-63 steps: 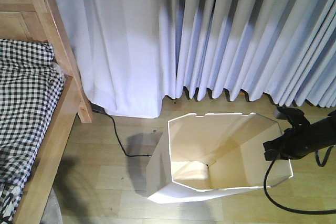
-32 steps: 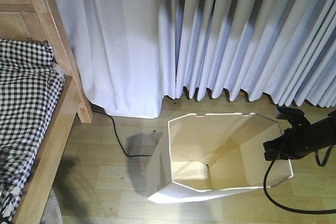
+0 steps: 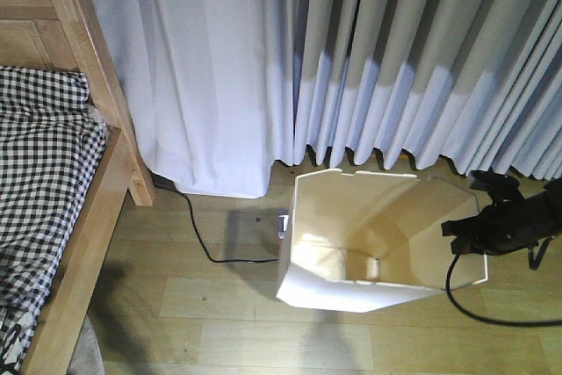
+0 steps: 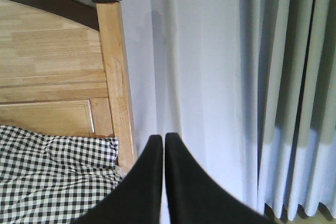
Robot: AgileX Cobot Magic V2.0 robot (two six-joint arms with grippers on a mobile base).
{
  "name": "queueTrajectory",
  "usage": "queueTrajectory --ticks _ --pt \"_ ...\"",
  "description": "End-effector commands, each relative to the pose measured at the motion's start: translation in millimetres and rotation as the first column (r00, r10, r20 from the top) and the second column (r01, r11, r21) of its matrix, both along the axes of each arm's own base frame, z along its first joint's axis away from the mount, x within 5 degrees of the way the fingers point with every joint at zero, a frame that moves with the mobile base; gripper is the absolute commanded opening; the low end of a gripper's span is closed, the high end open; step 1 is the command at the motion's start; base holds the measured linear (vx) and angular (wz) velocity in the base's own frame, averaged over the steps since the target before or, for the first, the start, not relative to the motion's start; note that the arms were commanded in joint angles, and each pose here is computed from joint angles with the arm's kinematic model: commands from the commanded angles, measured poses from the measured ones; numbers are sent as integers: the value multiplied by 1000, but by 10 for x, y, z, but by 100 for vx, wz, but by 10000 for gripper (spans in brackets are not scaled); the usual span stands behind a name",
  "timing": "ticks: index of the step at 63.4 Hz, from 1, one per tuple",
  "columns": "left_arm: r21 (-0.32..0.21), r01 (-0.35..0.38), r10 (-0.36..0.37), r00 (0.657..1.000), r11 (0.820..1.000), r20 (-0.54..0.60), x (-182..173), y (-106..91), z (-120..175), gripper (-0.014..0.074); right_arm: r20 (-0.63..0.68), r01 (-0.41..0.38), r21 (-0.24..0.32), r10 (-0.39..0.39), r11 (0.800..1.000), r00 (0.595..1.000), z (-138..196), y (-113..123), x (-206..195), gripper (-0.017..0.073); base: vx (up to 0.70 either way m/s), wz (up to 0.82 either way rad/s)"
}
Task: Move trash bin to bedside with robot
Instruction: 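Lower the held bin onto the floor near the bed with the right gripper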
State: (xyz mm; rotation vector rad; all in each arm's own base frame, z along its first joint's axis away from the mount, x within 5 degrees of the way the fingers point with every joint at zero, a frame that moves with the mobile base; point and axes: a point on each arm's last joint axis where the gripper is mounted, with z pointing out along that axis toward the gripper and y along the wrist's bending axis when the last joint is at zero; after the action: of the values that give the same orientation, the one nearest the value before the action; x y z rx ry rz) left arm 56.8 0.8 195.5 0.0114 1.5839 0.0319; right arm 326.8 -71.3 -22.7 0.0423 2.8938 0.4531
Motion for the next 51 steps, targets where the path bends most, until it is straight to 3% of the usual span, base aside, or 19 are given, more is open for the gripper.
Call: queueTrajectory --ticks 1,10,27,38,51 --pt "-22 10 -8 997 1000 77 -8 -5 36 -6 46 -15 107 10 994 999 190 113 217 -3 0 0" --pt "-22 10 -8 997 1000 77 -8 -5 36 -6 8 -32 65 32 997 999 -35 183 380 -3 0 0" --pt "-22 10 -8 997 1000 77 -8 -5 36 -6 -29 -33 52 35 998 999 -492 197 640 -3 0 0" --pt "-22 10 -8 997 1000 77 -8 -5 36 -6 -59 16 73 -12 997 998 -809 177 763 -3 0 0" --pt "-22 10 -8 997 1000 77 -8 -5 36 -6 -83 0 92 7 996 997 -1175 159 916 -1 0 0"
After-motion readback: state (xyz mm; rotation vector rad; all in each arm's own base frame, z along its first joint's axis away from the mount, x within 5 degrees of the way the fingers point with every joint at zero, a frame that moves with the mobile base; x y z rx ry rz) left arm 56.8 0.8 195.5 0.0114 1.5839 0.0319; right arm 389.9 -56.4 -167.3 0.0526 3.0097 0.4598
